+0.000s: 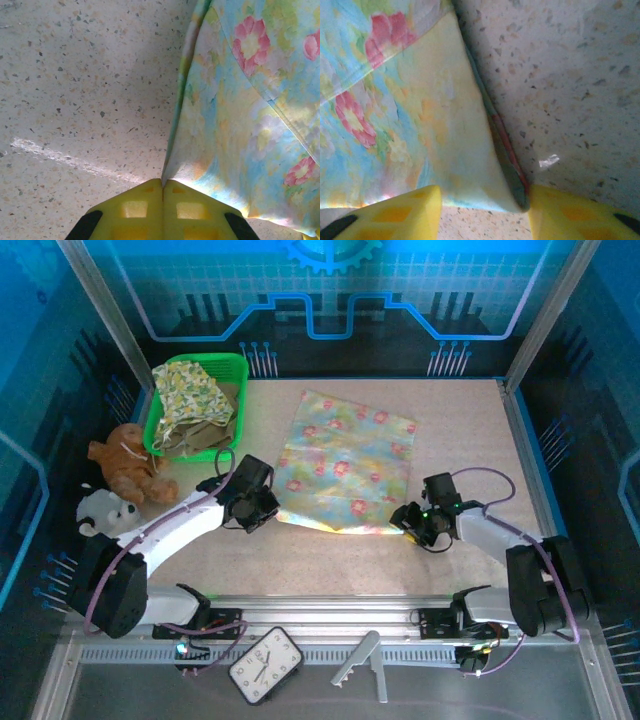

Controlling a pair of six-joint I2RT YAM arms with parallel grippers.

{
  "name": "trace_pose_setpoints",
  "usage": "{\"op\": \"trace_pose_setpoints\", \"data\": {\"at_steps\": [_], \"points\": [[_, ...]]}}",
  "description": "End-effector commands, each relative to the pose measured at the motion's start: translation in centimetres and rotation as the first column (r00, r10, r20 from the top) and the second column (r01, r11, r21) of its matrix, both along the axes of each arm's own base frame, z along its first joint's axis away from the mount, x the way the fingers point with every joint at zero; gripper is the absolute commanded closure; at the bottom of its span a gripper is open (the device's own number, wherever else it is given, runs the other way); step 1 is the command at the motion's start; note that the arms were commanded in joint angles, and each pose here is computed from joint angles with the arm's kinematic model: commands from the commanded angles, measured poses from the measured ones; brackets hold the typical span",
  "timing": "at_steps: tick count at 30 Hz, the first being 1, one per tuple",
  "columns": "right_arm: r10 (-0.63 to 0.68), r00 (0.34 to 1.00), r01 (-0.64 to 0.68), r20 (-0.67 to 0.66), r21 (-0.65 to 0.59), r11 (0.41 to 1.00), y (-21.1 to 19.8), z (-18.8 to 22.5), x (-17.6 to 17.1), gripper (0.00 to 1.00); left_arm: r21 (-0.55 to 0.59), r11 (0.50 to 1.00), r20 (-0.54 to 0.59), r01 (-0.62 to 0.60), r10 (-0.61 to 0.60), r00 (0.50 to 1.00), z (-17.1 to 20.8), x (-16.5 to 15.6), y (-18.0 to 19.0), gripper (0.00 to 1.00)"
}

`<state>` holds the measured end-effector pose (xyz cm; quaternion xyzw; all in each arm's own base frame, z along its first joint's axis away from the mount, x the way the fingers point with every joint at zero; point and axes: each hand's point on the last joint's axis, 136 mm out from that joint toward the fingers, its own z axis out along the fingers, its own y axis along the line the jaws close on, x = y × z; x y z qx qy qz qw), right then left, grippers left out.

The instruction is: Fold and stack the skirts

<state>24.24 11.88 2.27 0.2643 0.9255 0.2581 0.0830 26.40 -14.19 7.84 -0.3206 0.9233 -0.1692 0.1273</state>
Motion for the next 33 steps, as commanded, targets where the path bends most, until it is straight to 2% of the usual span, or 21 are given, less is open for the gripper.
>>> {"op": "trace_pose_setpoints", "data": {"at_steps": [1, 4, 8, 13, 18, 21, 25, 29, 33], "points": [[0.004, 0.999, -0.005, 0.044, 0.020, 1.000, 0.8, 0.3, 0.8, 0.58, -0.001, 1.000, -0.011, -0.017, 0.017, 1.000, -0.2, -0.6, 0.3, 1.00], [0.011, 0.998, -0.012, 0.066, 0.018, 1.000, 0.9, 0.8, 0.8, 0.67, -0.001, 1.000, -0.007, -0.018, 0.018, 1.000, -0.1, -0.6, 0.3, 1.00], [0.005, 0.998, -0.005, 0.070, -0.004, 1.000, 0.3, 0.9, 0.1, 0.88, 0.010, 1.000, -0.004, -0.022, 0.022, 1.000, 0.0, -0.6, 0.6, 1.00], [0.005, 0.998, -0.005, 0.059, -0.001, 1.000, -0.1, 1.5, -1.6, 1.00, 0.021, 0.999, 0.012, -0.045, 0.045, 0.999, 0.4, -1.1, 1.2, 1.00], [0.009, 0.997, -0.011, 0.079, 0.027, 1.000, 0.0, 3.2, -2.3, 1.00, -0.012, 0.997, 0.091, -0.076, 0.077, 0.993, 2.8, -1.2, 1.4, 1.00], [-0.002, 0.993, -0.002, 0.122, 0.028, 1.000, -0.1, 5.2, -1.0, 1.00, -0.010, 0.995, 0.193, -0.096, 0.096, 0.977, 5.8, -0.4, 2.1, 1.00], [-0.034, 0.978, 0.030, 0.204, 0.021, 0.999, -0.2, 8.4, 1.5, 1.00, 0.047, 0.997, 0.280, -0.059, 0.043, 0.959, 9.7, 0.9, 2.7, 1.00], [-0.094, 0.943, 0.098, 0.320, 0.005, 0.995, -1.3, 11.4, 4.5, 1.00, 0.094, 0.996, 0.358, -0.009, -0.026, 0.933, 13.0, 3.7, 2.4, 1.00], [-0.156, 0.902, 0.166, 0.403, 0.009, 0.986, -3.0, 13.3, 8.2, 1.00, 0.125, 0.992, 0.440, 0.018, -0.072, 0.895, 15.3, 8.1, 2.3, 1.00]]}}
